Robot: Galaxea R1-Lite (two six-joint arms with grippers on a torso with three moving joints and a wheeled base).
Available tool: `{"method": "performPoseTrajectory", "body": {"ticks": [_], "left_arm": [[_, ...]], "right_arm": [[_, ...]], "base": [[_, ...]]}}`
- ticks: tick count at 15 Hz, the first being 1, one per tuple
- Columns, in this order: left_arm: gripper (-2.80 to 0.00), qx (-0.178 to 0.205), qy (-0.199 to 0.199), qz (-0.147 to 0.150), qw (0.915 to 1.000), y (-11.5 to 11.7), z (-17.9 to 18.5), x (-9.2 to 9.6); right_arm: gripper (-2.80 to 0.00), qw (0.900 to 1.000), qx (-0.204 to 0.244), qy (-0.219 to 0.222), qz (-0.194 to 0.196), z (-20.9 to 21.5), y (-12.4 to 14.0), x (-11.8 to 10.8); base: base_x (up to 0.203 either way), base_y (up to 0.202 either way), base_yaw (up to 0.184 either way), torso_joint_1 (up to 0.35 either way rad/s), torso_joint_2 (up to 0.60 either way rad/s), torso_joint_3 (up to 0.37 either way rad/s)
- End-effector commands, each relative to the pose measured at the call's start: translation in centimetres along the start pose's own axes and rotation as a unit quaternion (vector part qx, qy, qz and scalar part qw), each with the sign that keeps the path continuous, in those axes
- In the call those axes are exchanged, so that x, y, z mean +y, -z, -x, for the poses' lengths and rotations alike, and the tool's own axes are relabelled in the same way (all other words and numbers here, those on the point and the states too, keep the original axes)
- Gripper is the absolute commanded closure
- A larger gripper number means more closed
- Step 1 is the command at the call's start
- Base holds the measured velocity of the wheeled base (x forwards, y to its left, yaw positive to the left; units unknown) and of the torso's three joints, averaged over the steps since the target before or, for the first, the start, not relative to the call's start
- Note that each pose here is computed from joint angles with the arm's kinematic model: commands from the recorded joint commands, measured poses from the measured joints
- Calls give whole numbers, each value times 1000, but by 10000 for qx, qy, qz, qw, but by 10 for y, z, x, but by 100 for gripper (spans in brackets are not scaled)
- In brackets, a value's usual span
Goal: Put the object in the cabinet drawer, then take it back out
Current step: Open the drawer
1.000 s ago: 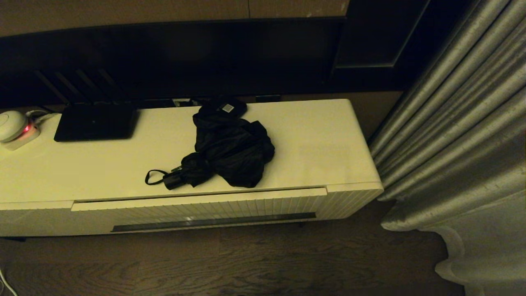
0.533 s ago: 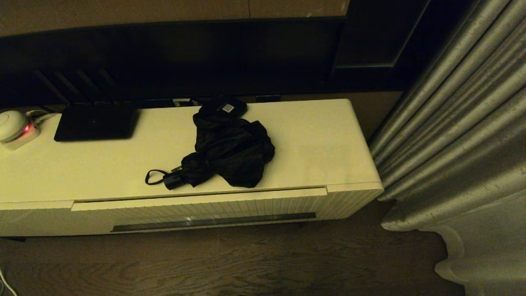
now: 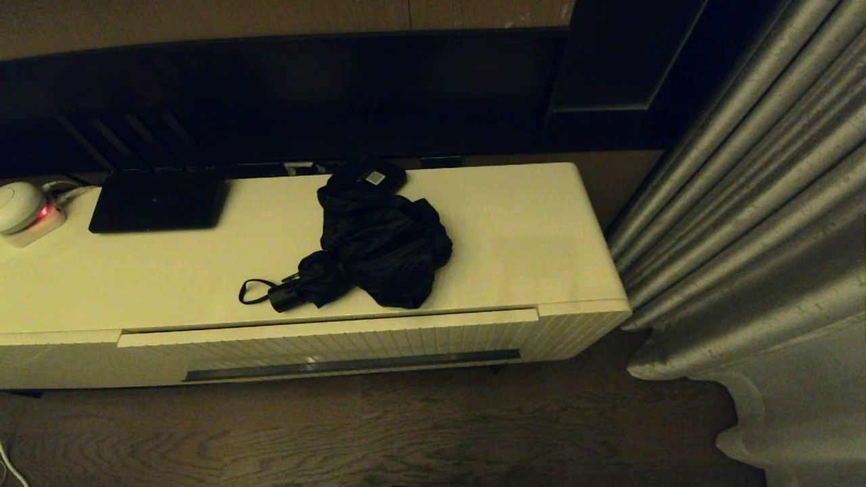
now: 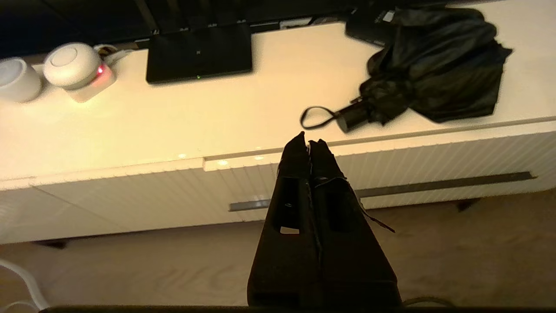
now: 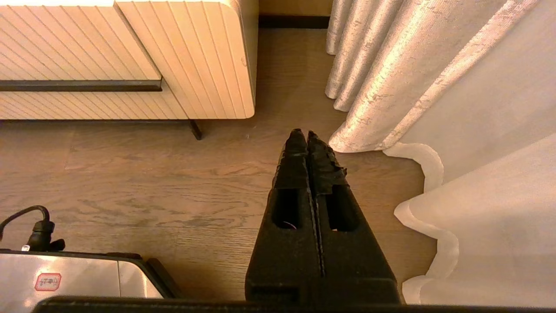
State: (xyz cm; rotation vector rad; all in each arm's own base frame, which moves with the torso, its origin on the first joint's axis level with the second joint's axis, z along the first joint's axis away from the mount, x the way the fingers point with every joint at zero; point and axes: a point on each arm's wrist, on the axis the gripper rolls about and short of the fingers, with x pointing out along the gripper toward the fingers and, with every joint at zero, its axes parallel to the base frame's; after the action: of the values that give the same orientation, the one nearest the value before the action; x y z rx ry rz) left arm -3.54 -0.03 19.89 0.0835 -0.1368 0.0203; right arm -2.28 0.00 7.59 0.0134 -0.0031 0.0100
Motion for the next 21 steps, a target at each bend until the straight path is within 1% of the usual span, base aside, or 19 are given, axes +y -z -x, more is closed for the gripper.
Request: {"method": "performPoseTrajectory", "body": {"ticks": [1, 2, 3, 4, 5, 6, 7, 8, 9, 10, 12, 14, 15, 16, 17, 18, 19, 21], "left_arm": [[0, 998, 29, -174, 9949, -22, -41, 2], [0, 1560, 45, -334, 9872, -22, -56, 2], [0, 2179, 96, -542, 9744, -19, -68, 2], [0, 2779, 204, -775, 9573, -15, -79, 2], [0, 3344, 404, -1062, 9356, -10, -92, 1], [0, 3762, 718, -1403, 9130, -5, -106, 0], [0, 4028, 1121, -1720, 8920, -1, -119, -3], [0, 4093, 1529, -1962, 8778, 1, -127, -9], [0, 4052, 1994, -2182, 8651, 2, -133, -17], [0, 4090, 2401, -2393, 8473, 5, -143, -27], [0, 4116, 2866, -2754, 8201, 14, -162, -41], [0, 4097, 3214, -2959, 8008, 29, -183, -59], [0, 3963, 3344, -3040, 7992, 39, -195, -71], [0, 3674, 3441, -3119, 8058, 47, -206, -84], [0, 3491, 3521, -3195, 8075, 57, -213, -96], [0, 3357, 3607, -3303, 8051, 66, -218, -106], [0, 3343, 3735, -3460, 7931, 75, -220, -116], [0, 3298, 3889, -3671, 7780, 82, -219, -124]], "right_arm": [[0, 10000, 9, -4, -2, 0, 0, 0], [0, 10000, 1, -4, -2, 0, 0, 0], [0, 10000, 6, -4, -2, 0, 0, 0], [0, 10000, 7, -4, -2, 0, 0, 0], [0, 10000, 12, -4, -2, 0, 0, 0], [0, 10000, 8, -4, -2, 0, 0, 0], [0, 10000, 1, -4, -2, 0, 0, 0], [0, 10000, 3, -4, -2, 0, 0, 0], [0, 10000, 10, -4, -2, 0, 0, 0], [0, 10000, 1, -4, -2, 0, 0, 0], [0, 10000, 8, -4, -2, 0, 0, 0], [0, 10000, 8, -4, -2, 0, 0, 0], [0, 10000, 1, -4, -2, 0, 0, 0], [0, 10000, 1, -4, -2, 0, 0, 0], [0, 10000, 1, -4, -2, 0, 0, 0], [0, 10000, 2, -4, -2, 0, 0, 0], [0, 10000, 1, -4, -2, 0, 0, 0], [0, 10000, 1, -4, -2, 0, 0, 0]], "base": [[0, 0, 0, 0, 0, 0], [0, 0, 0, 0, 0, 0], [0, 0, 0, 0, 0, 0], [0, 0, 0, 0, 0, 0], [0, 0, 0, 0, 0, 0], [0, 0, 0, 0, 0, 0], [0, 0, 0, 0, 0, 0], [0, 0, 0, 0, 0, 0], [0, 0, 0, 0, 0, 0], [0, 0, 0, 0, 0, 0], [0, 0, 0, 0, 0, 0], [0, 0, 0, 0, 0, 0], [0, 0, 0, 0, 0, 0], [0, 0, 0, 0, 0, 0], [0, 0, 0, 0, 0, 0], [0, 0, 0, 0, 0, 0], [0, 0, 0, 0, 0, 0], [0, 0, 0, 0, 0, 0]]}}
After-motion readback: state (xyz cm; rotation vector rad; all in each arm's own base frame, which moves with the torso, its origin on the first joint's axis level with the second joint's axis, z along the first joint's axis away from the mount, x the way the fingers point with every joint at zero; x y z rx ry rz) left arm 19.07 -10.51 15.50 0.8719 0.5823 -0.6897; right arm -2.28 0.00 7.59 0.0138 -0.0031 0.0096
